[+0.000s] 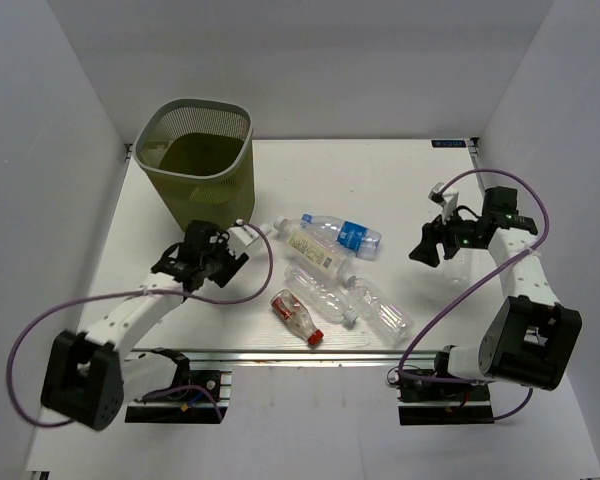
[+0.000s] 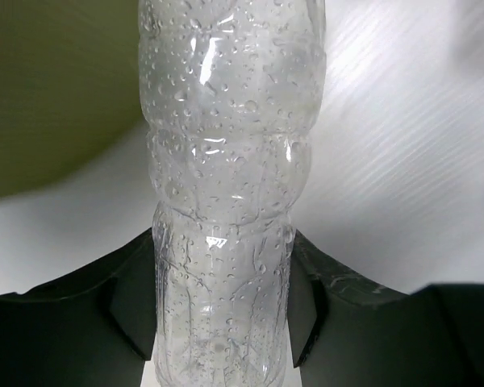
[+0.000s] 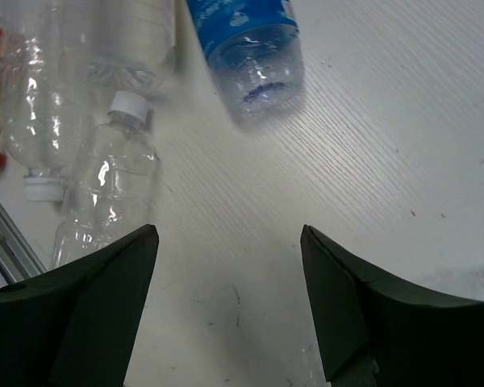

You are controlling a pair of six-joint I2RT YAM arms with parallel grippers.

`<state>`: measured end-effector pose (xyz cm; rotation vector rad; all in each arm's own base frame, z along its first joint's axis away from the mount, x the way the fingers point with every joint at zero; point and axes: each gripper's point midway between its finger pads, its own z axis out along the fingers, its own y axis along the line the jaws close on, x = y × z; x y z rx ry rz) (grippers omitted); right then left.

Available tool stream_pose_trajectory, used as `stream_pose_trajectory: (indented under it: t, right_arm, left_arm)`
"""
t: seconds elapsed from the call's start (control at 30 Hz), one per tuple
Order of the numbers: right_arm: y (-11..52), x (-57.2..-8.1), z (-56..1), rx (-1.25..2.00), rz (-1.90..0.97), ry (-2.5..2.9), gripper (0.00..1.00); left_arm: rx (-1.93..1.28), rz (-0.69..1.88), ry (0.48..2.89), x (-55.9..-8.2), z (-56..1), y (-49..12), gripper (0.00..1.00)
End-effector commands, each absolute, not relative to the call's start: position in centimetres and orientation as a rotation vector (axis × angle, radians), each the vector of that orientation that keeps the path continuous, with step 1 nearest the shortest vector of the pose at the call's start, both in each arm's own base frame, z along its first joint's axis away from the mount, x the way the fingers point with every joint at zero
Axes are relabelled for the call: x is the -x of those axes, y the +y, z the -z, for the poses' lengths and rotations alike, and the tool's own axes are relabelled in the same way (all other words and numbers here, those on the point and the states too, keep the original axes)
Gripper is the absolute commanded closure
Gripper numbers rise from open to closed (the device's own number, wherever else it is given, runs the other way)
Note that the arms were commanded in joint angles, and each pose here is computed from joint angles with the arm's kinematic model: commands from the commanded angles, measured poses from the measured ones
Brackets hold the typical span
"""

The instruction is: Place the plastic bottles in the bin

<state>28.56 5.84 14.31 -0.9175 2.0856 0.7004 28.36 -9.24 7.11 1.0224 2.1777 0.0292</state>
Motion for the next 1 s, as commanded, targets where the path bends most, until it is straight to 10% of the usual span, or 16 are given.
stream_pose_trajectory:
  t: [0.0,0.33,0.67,0.83,0.97]
  right_arm:
    - [3.5,-31.6,-16.4,0.686,-0.535,2.163,0.23]
    - [-0.1,-33.9,-17.8,0.456,-0.293,2.209,0.18]
    - [-1.7,-33.4,-17.0,0.369,-0.201,2.255,0.1]
    - [-1.9,-32.5,-15.6,0.328,-0.251,2.331,0.1]
    - [-2.6,-32.3,-15.7,0.301,-0.235,2.333,0.1]
  left_arm:
    - [-0.992,0.242,1.868,-28.0,-17.9,-14.4,0.73]
    - [-0.631,0.466,1.517,-29.7,-38.8,-17.6,0.73]
    - [0.112,0.166,1.526,-41.5,-41.9,-10.4,0.76]
    - [0.234,0.035,1.568,-43.4,-41.5,-8.4,0.58]
    - [0.234,-0.025,1.564,-43.8,-42.0,-7.5,0.01]
